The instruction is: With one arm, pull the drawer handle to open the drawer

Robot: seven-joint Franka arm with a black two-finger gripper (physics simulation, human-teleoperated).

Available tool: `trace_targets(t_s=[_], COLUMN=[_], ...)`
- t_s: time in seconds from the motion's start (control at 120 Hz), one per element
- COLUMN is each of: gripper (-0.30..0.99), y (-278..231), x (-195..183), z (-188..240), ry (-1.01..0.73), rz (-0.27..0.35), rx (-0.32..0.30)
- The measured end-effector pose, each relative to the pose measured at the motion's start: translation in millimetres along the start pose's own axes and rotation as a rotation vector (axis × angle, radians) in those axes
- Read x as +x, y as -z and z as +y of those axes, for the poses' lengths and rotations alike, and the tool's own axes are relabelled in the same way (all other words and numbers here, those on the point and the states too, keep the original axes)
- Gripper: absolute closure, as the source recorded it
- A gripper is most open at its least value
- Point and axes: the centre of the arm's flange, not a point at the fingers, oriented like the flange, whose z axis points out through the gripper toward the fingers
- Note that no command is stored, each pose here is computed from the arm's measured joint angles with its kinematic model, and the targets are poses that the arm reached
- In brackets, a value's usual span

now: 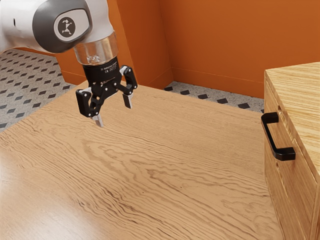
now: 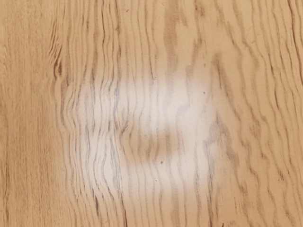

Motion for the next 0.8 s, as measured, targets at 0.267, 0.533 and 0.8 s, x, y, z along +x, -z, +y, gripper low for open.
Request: trace_targets(t_s=[0.267, 0.533, 0.8], gripper=[0.0, 0.0, 0.0], y=[-1, 109, 124], x=[2, -26, -131], z=[-1, -41, -12], ry=[0.007, -0.1, -0.365], rz=[-0.021, -0.133, -0.332], rx=[-0.001, -0.322, -0.579])
